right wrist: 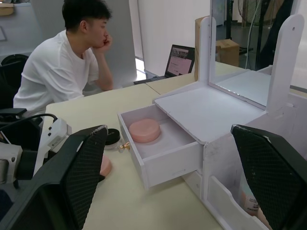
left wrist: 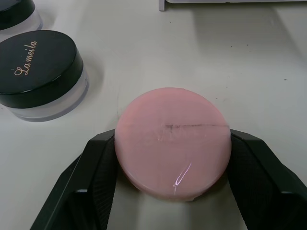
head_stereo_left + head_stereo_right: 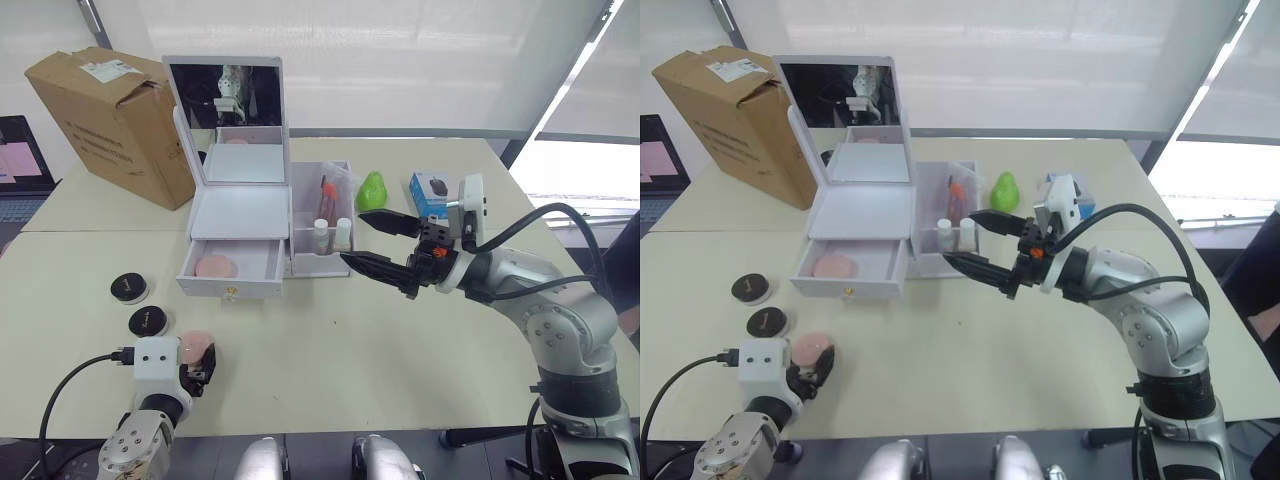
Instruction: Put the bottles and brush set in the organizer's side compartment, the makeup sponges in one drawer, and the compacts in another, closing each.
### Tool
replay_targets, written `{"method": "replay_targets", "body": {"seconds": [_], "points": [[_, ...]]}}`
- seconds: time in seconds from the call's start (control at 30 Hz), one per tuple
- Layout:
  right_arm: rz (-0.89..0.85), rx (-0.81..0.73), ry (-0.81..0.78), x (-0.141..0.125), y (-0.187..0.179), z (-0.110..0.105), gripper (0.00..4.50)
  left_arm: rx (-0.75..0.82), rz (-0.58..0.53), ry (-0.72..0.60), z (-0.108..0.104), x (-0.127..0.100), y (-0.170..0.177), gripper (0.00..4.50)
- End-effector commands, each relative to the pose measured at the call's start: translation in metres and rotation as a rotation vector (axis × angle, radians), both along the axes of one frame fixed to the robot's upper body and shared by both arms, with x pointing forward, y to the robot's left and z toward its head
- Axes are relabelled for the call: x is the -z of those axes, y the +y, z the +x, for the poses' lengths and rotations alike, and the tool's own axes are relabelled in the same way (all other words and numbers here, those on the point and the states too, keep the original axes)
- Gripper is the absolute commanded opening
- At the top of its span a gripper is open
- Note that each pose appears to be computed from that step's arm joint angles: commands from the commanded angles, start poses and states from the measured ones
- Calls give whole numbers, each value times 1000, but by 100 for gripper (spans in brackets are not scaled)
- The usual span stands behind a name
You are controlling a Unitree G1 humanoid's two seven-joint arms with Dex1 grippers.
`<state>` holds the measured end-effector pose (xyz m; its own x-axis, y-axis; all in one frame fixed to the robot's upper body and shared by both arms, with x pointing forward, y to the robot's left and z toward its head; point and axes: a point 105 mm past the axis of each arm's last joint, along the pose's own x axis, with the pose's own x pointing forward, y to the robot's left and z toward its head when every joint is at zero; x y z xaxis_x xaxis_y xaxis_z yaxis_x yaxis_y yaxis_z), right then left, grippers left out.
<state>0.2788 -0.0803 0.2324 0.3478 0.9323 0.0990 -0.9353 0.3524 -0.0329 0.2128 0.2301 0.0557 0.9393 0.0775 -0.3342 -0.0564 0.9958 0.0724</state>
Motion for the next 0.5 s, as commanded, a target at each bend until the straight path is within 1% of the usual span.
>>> {"method": "replay_targets", "body": {"seconds": [0.03,0.07,0.13,0.23,0.3,0.37,0.43,0.5], "points": [[7,-11,-34,-8,0,-7,450,-15,18,-28,1,-3,6,295],[7,-9,-35,-8,0,-7,450,-19,23,-47,2,-6,7,295],[3,-6,-32,-7,0,-6,450,-62,47,-180,8,-29,17,295],[-5,2,-22,-4,-2,-5,450,-170,139,-402,10,-74,44,295],[-9,7,-15,-1,-2,-5,450,-207,192,-495,11,-98,58,295],[-11,11,-11,1,-3,-4,450,-217,216,-524,14,-109,67,295],[-12,16,-8,2,-3,-3,450,-138,238,-548,25,-123,65,295],[-12,20,-8,2,-2,-3,450,-4,221,-572,40,-138,52,295]]}}
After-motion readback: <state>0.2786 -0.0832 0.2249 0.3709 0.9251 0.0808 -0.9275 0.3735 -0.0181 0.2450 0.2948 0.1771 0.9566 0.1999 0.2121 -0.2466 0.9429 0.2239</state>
